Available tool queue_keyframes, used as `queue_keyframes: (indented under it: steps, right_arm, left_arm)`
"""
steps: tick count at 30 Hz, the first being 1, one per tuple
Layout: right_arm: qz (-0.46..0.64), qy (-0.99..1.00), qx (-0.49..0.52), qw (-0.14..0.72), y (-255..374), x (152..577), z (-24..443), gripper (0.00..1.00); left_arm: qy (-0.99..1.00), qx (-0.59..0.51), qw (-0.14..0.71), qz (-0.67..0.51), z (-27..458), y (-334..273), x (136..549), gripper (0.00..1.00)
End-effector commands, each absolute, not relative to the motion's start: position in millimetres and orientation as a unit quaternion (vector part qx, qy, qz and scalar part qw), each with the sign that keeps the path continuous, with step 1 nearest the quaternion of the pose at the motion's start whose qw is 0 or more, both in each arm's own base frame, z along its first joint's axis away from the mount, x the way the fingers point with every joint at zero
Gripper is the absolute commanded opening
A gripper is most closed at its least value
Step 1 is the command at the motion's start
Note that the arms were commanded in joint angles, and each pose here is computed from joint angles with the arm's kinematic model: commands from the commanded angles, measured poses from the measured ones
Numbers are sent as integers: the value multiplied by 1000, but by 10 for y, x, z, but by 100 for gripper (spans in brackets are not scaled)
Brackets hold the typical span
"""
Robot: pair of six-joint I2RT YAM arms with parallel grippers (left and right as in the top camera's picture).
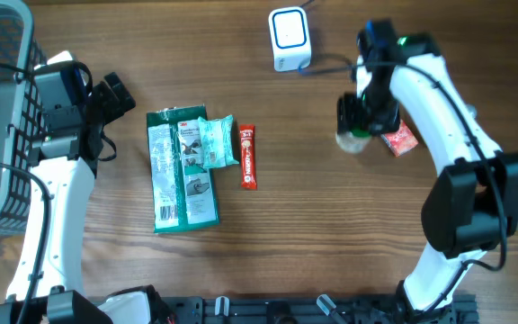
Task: Scan the item barcode
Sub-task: 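Lower the jar at the right side and open the right gripper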
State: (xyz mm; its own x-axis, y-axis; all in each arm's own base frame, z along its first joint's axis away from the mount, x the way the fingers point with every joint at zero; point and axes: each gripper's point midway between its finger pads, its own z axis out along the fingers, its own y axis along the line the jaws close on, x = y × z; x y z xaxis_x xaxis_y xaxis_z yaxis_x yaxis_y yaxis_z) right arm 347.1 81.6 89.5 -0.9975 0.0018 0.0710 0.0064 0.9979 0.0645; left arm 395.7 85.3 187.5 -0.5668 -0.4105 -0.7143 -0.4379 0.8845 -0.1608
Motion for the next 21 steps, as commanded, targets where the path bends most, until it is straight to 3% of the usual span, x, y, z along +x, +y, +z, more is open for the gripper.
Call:
queue_keyframes:
  steps: [1,6,7,8,10,18,21]
  right_arm:
    - [12,-998,5,66,649,3249,495,23]
    - [25,-998,7,53,594,3244,274,30]
    - [24,-999,6,48,598,3267,274,58]
    - [24,-999,6,45,601,3278,274,76]
    - [23,-999,6,40,608,3307,287,88]
    - [-18,-999,8,-34,801,3817,1039,95]
    - [-106,-992,34,-50,1152,3892,1230,83]
  left_arm:
    - [881,-238,409,21,1960,875,3969,100]
    - [881,-237,409,21,1960,875,3969,100]
    - [881,-238,409,21,1960,875,3969,100]
    - [881,-238,409,21,1960,875,3969,100]
    - [881,-237,409,21,1960,875,3969,100]
    - [881,-238,409,21,1960,875,3969,100]
    - [881,-238,409,21,1960,875,3969,100]
